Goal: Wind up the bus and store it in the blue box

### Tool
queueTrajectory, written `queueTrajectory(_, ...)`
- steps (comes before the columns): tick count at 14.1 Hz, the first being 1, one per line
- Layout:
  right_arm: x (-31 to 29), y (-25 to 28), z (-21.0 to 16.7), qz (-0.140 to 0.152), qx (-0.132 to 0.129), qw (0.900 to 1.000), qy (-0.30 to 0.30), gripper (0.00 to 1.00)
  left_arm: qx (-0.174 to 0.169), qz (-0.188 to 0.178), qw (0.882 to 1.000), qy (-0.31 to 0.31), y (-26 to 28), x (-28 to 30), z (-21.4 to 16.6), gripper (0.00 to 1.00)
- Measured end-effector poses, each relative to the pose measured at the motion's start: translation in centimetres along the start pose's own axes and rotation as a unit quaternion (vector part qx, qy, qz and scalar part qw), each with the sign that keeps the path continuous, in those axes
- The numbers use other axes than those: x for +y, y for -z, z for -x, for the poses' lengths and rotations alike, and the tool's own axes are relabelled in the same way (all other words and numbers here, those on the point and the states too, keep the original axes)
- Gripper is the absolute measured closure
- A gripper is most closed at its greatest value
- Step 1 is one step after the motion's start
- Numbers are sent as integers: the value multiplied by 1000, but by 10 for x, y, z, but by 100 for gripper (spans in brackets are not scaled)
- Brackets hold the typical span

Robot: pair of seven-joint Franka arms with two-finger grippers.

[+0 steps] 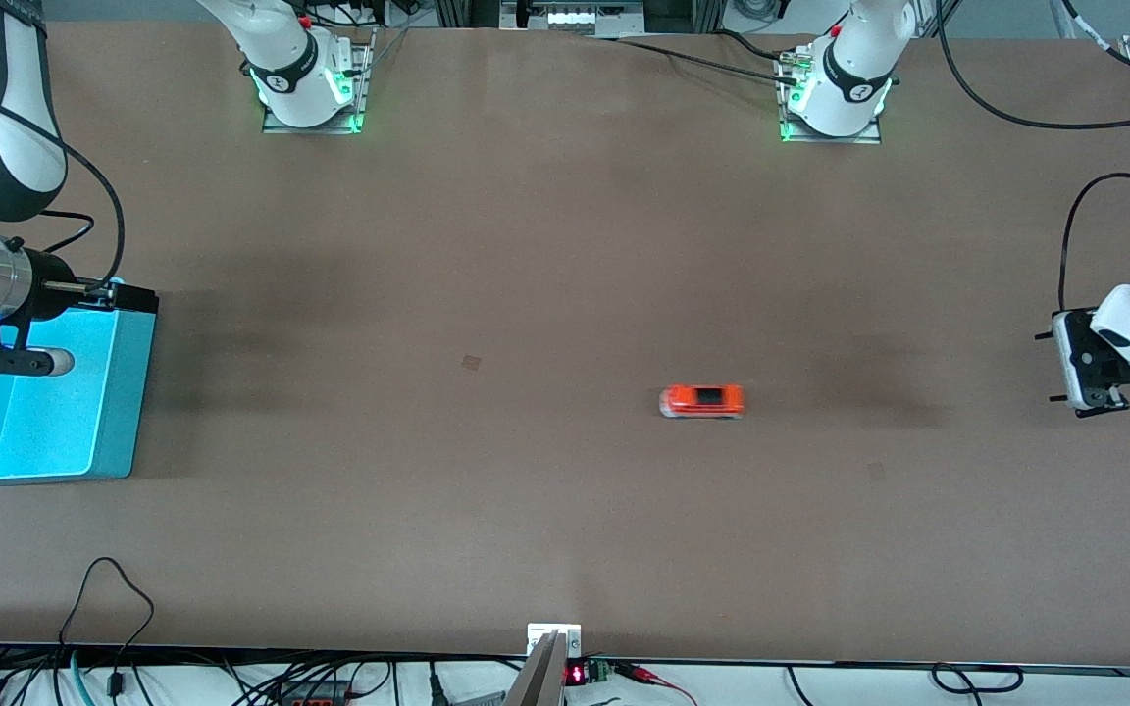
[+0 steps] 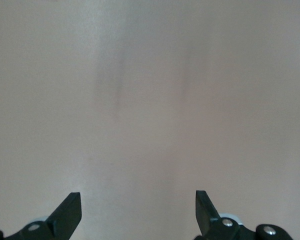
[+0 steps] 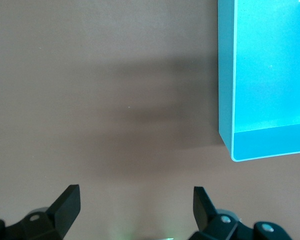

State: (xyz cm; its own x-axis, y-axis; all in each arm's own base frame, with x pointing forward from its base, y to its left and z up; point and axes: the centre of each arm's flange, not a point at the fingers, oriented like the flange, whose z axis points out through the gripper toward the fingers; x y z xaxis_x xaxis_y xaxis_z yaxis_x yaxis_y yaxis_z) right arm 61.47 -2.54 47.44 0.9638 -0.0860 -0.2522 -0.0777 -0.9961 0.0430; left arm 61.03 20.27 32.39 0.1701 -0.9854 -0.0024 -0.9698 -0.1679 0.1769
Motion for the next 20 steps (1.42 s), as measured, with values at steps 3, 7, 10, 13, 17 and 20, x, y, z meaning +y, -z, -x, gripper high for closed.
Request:
queueTrajectory(3, 4, -3, -2, -1, -3, 1000, -3, 0, -6, 10, 1000, 29, 29, 14, 0, 0)
queueTrajectory(7, 5, -4, -2, -1, -4, 1000, -2, 0, -17, 24, 994, 106, 75, 41, -7, 0)
queueTrajectory(10, 6, -4, -2, -1, -4, 1000, 0, 0, -22, 34, 984, 175, 110, 63, -30, 0)
queueTrajectory(13, 7, -5, -2, -2, -4, 1000, 2, 0, -28, 35, 967, 250, 134, 81, -39, 0)
queueTrajectory(17, 9, -5, -3, -2, -4, 1000, 2, 0, -38, 49, 939, 338, 147, 95, -53, 0)
queueTrajectory(20, 9, -5, -3, -2, -5, 1000, 2, 0, -41, 43, 925, 376, 158, 98, -70, 0)
